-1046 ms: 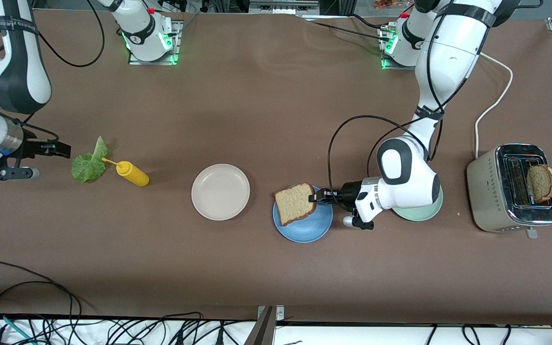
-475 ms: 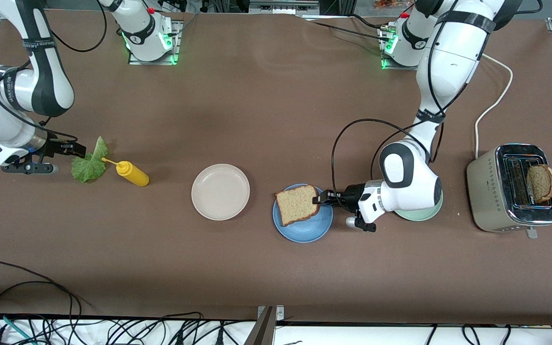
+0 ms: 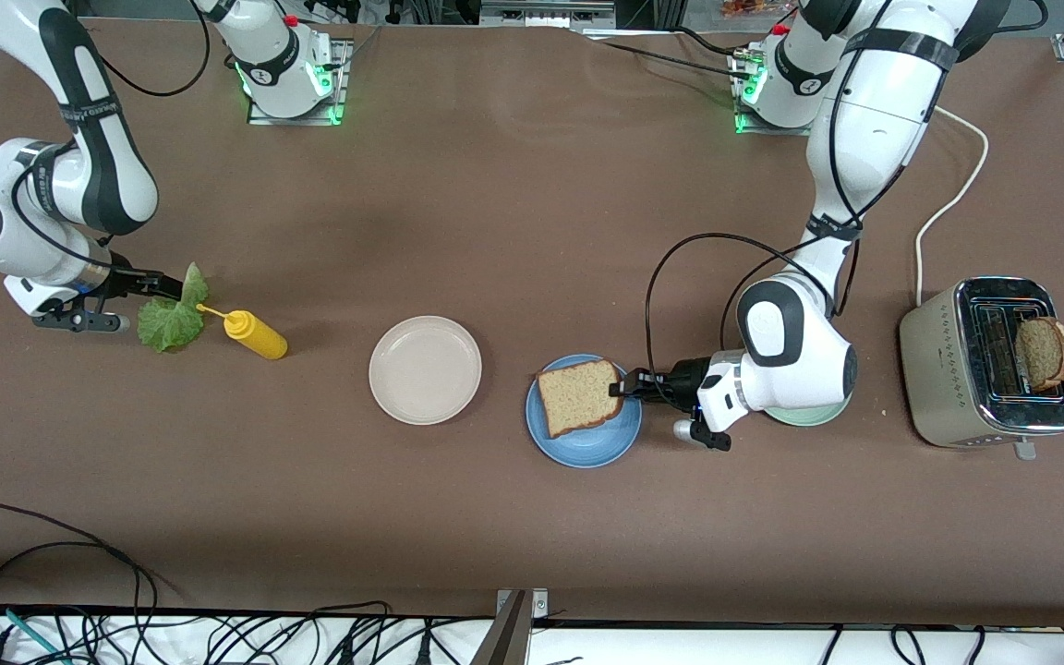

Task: Make sandwich in blue plate with both arms
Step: 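Lower the bread onto the blue plate while the right gripper reaches the lettuce, then release the bread with the left gripper while the right gripper grasps the lettuce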

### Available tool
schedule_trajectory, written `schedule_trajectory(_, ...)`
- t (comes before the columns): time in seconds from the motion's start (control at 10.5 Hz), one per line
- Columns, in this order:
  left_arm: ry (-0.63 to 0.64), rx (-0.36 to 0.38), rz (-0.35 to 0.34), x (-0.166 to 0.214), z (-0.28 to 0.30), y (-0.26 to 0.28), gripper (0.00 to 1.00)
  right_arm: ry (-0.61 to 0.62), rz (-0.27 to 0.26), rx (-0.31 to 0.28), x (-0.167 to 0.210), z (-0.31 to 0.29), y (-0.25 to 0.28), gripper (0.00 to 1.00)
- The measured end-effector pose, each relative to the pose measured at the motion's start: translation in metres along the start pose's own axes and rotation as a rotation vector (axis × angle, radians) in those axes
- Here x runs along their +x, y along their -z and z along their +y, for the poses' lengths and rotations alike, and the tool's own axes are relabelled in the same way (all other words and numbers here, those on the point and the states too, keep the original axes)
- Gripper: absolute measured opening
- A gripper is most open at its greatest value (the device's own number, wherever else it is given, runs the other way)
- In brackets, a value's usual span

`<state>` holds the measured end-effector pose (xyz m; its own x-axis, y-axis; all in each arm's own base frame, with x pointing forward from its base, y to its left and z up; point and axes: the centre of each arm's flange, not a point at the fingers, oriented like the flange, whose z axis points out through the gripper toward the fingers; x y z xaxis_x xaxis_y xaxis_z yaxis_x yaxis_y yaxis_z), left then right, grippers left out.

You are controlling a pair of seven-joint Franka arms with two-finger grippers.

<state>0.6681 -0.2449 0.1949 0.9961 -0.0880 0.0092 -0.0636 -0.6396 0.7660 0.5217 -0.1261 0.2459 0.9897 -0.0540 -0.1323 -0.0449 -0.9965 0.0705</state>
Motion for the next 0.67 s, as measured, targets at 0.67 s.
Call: schedule_trajectory(0.67, -0.008, -0.002, 0.005, 0.002, -0.002, 0.002, 0.08, -0.052, -0.081, 0.125, -0.008, 0.01, -0.06, 0.96)
